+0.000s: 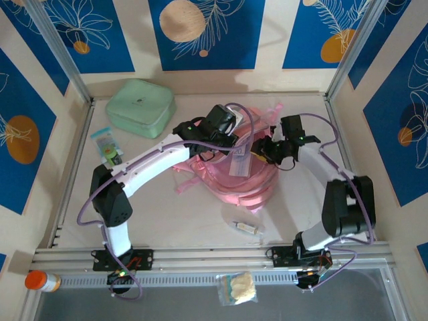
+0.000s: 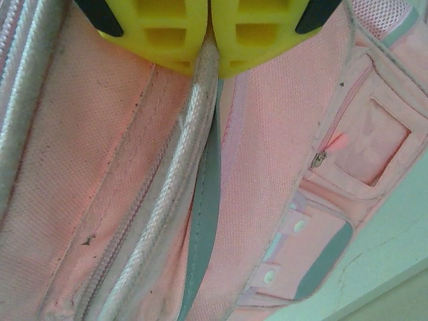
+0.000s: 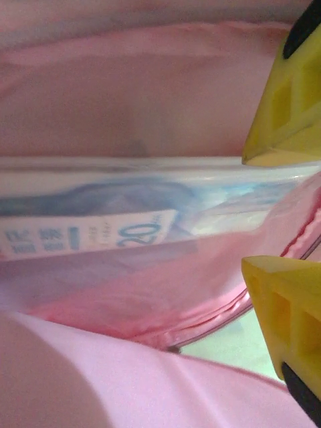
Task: Pack the student bag
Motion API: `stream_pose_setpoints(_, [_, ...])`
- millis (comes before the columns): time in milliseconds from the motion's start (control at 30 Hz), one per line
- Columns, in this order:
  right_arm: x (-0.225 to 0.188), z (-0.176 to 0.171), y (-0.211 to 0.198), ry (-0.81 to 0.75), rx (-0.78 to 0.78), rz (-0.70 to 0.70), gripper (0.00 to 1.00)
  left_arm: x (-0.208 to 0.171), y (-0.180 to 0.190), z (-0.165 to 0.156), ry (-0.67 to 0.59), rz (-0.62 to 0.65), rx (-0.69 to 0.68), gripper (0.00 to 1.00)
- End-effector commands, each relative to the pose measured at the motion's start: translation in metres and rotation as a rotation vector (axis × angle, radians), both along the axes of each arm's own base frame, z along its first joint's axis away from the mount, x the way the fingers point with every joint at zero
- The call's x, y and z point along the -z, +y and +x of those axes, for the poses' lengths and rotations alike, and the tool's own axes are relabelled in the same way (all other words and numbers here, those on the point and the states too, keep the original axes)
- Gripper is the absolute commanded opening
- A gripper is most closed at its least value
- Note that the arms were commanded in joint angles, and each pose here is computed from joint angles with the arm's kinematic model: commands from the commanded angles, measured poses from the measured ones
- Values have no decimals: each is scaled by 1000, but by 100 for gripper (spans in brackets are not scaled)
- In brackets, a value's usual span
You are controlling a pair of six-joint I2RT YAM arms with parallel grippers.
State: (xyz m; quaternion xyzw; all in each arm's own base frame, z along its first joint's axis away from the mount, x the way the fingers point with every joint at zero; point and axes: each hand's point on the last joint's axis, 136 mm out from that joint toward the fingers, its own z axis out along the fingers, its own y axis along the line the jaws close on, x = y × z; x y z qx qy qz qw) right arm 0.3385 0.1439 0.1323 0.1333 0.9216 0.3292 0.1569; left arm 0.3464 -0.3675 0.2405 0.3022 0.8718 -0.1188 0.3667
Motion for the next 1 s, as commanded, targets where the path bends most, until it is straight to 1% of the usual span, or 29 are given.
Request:
stream_pose_setpoints(0, [14,-36,2,52,1,-110,40,-62,-6,1,-98,-173,-3,0])
stream_pose_setpoints(67, [25,-48,2,77,15,-169,40,-63,-6,0,-100,-178,0,0])
stream_pose_setpoints(133, [31,-55,14,70,-4,-161,40,-61,-6,-1,-96,-175,1,0])
stream_pose_setpoints(167, [33,-56,18,70,-10,-158,40,-61,-5,-1,-94,-175,0,0])
stream_pose_setpoints(233, [40,-53,18,84,-6,-201,40,-61,-5,-1,-96,-176,1,0])
stream_pose_setpoints(333, [49,-46,18,98,-4,-223,34,-62,-4,-1,-96,-174,0,0])
stream_pose_setpoints(433, [50,-33,14,60,8,-255,26,-60,-3,-2,-93,-166,-2,0])
stream_pose_setpoints(467, [50,-28,12,50,14,-270,23,-60,-2,-2,-96,-163,-3,0])
stream_pose_setpoints(533, [48,-16,8,19,27,-277,13,-61,0,-2,-100,-158,-7,0])
stream_pose_setpoints(567, [45,-10,8,-3,22,-268,10,-60,0,-2,-99,-157,-5,0])
stream_pose_setpoints(700, [34,13,15,-92,-23,-254,9,-59,-1,-2,-95,-157,-3,0])
stream_pose_setpoints(833, [37,29,20,-130,-72,-256,9,-61,1,-1,-105,-160,-15,0])
stream_pose_setpoints(933, [18,34,29,-225,-122,-203,9,-61,1,-1,-109,-163,-13,0])
stream_pose_setpoints(967, [11,33,28,-244,-123,-207,10,-61,2,0,-110,-158,-17,0])
